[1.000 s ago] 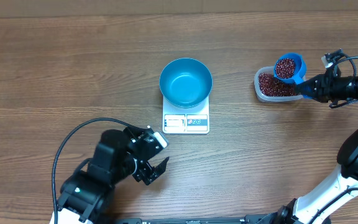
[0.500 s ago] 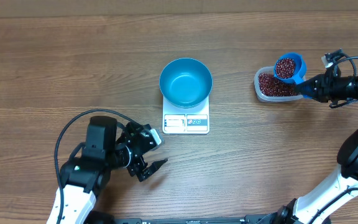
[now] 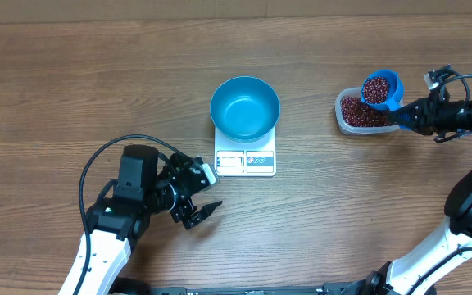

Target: Scoop item into bowl and weigh 150g on scale

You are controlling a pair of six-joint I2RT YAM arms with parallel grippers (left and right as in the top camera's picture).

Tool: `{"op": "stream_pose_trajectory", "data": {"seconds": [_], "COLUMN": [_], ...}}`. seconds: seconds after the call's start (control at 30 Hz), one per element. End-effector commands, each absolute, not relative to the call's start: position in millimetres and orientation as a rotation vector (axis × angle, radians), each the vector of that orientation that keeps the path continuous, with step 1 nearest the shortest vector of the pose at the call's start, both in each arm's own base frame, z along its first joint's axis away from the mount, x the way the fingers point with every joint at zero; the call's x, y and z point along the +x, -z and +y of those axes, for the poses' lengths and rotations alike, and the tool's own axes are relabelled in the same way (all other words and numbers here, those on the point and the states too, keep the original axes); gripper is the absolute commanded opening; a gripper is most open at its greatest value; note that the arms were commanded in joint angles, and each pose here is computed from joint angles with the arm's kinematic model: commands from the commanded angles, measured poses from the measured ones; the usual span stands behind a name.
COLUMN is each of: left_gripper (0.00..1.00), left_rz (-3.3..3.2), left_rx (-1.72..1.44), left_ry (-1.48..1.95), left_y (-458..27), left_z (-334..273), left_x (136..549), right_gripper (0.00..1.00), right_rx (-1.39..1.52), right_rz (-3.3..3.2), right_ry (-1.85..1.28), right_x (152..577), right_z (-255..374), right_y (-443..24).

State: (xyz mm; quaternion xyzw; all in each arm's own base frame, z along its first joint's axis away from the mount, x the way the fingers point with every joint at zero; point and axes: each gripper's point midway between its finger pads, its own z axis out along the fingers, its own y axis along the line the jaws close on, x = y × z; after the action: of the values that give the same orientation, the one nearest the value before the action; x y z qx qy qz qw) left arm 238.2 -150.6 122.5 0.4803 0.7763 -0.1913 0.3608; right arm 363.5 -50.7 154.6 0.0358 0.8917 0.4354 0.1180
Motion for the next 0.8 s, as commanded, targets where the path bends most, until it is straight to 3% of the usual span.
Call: {"op": "stream_pose_trajectory", "data": {"seconds": [0.0,0.77], "left_gripper": [1.00,1.00], "left_rz": [2.079,2.072], "left_rx": [1.160,1.162], "left_ry": [0.451,0.457], "left_y": [-116.0,-116.9], "left_z": [-141.4,-142.6], "left_x": [244.9,244.9], "right_gripper": [0.04,0.04], "right_rx": [0.081,0.081], "right_rz": [2.565,2.565], "right_ry": [-1.278,-1.278], "right_x": [365.6,365.6], "right_z": [-48.7,-48.8], "right_y": [-164.2,-164.2]}}
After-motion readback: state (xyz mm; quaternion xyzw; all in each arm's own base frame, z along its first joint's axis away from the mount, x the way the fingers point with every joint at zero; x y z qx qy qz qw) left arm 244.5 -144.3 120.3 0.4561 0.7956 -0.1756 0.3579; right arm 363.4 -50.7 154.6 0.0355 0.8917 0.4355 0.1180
